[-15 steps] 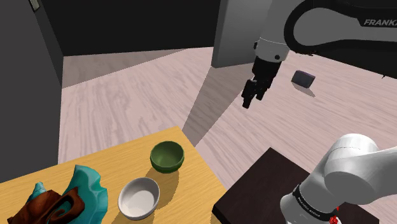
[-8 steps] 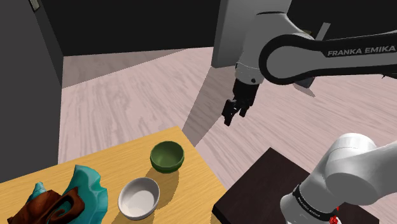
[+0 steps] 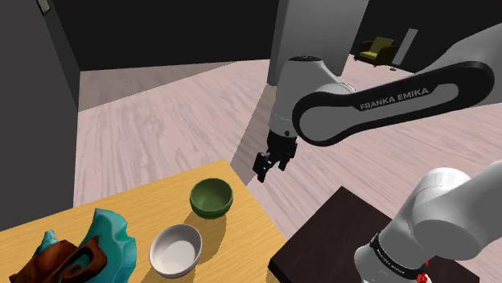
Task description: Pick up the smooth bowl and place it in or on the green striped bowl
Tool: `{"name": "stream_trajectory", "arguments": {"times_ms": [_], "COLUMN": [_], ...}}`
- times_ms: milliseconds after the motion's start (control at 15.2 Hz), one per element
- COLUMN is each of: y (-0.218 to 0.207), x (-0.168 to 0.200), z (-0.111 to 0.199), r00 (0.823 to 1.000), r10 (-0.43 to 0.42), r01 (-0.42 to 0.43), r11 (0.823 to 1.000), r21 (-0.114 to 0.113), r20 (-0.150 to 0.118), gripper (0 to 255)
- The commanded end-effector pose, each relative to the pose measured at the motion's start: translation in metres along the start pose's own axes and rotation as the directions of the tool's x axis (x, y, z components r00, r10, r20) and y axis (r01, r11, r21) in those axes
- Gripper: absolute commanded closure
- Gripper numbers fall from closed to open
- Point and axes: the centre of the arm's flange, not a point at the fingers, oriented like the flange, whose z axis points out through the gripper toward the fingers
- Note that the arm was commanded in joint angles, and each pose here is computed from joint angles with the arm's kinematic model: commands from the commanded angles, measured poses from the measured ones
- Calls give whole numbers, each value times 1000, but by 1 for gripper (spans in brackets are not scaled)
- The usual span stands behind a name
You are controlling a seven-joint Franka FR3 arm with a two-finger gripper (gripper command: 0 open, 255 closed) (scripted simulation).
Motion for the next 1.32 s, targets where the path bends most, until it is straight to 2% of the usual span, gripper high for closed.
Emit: {"name": "stream_trajectory", "arguments": {"times_ms": [0,1254], "y": [-18,-165], "x": [5,67], "z": [20,205], "r00": [1000,997], "r10": [8,80], "r01": [-8,-80], "r11": [1000,993], "r21": [10,83], "r20": [-2,2], "gripper": [0,0]}}
